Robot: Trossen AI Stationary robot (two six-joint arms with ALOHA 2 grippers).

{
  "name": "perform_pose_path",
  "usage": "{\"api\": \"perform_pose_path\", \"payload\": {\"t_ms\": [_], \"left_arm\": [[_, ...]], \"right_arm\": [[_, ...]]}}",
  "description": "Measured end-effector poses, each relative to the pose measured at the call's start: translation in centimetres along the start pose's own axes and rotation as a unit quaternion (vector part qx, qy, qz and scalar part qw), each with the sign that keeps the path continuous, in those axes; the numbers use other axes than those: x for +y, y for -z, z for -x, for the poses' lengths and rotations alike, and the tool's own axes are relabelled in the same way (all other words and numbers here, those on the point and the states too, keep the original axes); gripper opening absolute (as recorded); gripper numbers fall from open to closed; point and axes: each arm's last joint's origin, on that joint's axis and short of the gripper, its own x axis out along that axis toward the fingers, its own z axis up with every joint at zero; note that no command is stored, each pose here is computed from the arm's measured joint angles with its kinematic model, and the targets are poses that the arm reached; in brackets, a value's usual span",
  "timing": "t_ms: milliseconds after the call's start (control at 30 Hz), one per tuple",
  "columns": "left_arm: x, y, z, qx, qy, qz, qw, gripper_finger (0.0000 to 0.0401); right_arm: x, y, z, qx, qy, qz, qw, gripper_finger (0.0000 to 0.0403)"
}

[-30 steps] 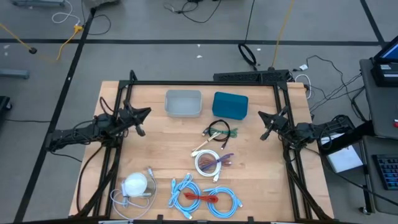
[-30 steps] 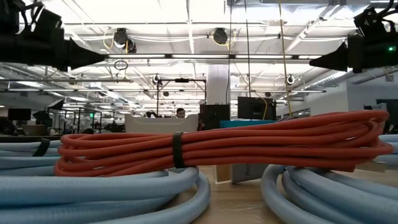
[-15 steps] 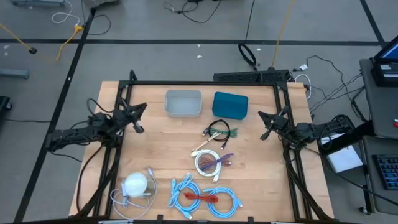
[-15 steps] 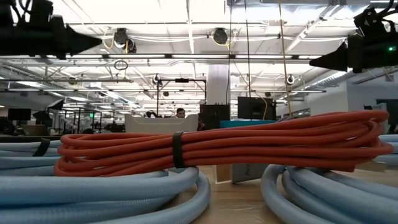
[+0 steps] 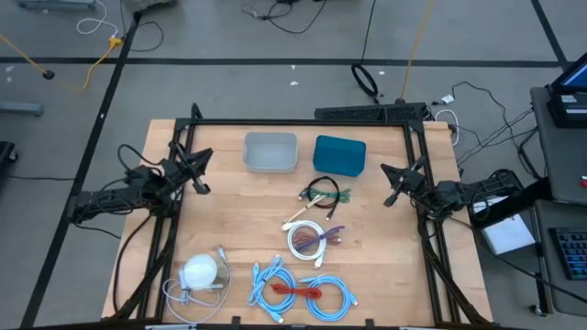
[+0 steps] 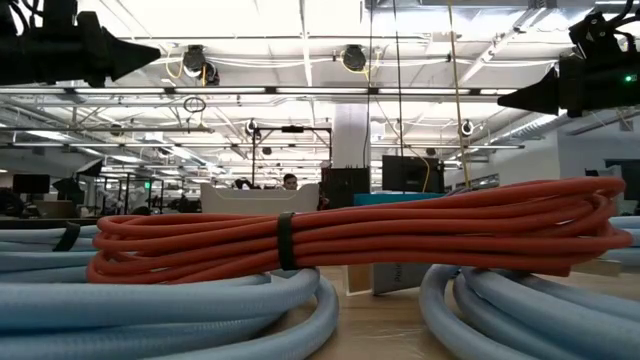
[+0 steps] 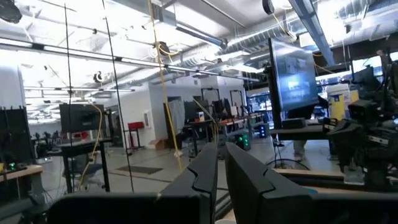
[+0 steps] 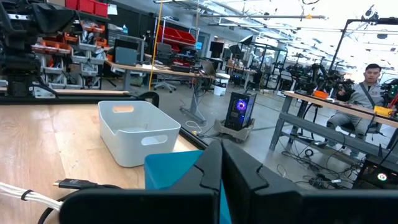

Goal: Pick & Place USB Port
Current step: Put the right blue hdmi cable into the gray bin

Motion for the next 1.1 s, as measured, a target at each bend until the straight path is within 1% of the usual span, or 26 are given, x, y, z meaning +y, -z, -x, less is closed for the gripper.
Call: {"api": "perform_pose_path", "payload": {"t_ms": [100, 200, 333, 433, 500, 600, 700, 833, 900, 967, 1000, 1033, 1067, 1100], "left_arm": [[0.0, 0.0, 0.0, 0.002, -0.002, -0.023, 1.000, 0.0037], [0.1, 0.1, 0.0, 0.010, -0.024, -0.040, 0.999, 0.0037], [0.3, 0.1, 0.0, 0.022, -0.058, -0.035, 0.997, 0.0037], [0.3, 0.1, 0.0, 0.022, -0.059, -0.035, 0.997, 0.0037], [0.3, 0.2, 0.0, 0.023, -0.060, -0.020, 0.998, 0.0037], [0.3, 0.2, 0.0, 0.022, -0.061, 0.017, 0.998, 0.0037], [0.4, 0.1, 0.0, 0.017, -0.063, 0.045, 0.997, 0.0037], [0.3, 0.1, 0.0, 0.014, -0.059, 0.073, 0.995, 0.0037], [0.2, 0.4, 0.0, 0.026, -0.053, 0.081, 0.995, 0.0037], [0.0, 1.0, 0.1, 0.056, -0.047, 0.090, 0.993, 0.0037], [0.0, 1.3, 0.1, 0.072, -0.045, 0.096, 0.992, 0.0037], [-0.1, 1.6, 0.1, 0.086, -0.045, 0.104, 0.990, 0.0037], [-0.2, 1.9, 0.2, 0.098, -0.045, 0.113, 0.988, 0.0037], [-0.2, 2.0, 0.2, 0.105, -0.045, 0.124, 0.986, 0.0037]], "right_arm": [[0.0, 0.0, 0.0, 0.000, 0.000, 0.000, 1.000, 0.0000], [0.0, 0.0, 0.0, 0.000, 0.000, 0.000, 1.000, 0.0000], [-0.1, -0.2, 0.0, -0.007, 0.001, -0.009, 1.000, 0.0000], [-0.3, -0.8, 0.0, -0.028, 0.006, -0.046, 0.999, 0.0000], [-0.5, -1.4, 0.1, -0.048, 0.011, -0.092, 0.995, 0.0000], [-1.1, -2.6, 0.3, -0.093, 0.020, -0.183, 0.978, 0.0000], [-1.9, -3.7, 0.6, -0.138, 0.031, -0.250, 0.958, 0.0000], [-2.6, -4.4, 0.9, -0.171, 0.031, -0.336, 0.926, 0.0000], [-3.0, -4.8, 1.1, -0.193, 0.032, -0.379, 0.904, 0.0000], [-3.8, -5.3, 1.5, -0.223, 0.038, -0.420, 0.879, 0.0000], [-4.0, -5.5, 1.7, -0.236, 0.038, -0.433, 0.869, 0.0000], [-4.2, -5.7, 1.8, -0.251, 0.029, -0.431, 0.866, 0.0000], [-4.2, -5.9, 1.8, -0.263, 0.017, -0.416, 0.871, 0.0000], [-3.9, -5.9, 1.7, -0.266, 0.003, -0.386, 0.884, 0.0000]]}}
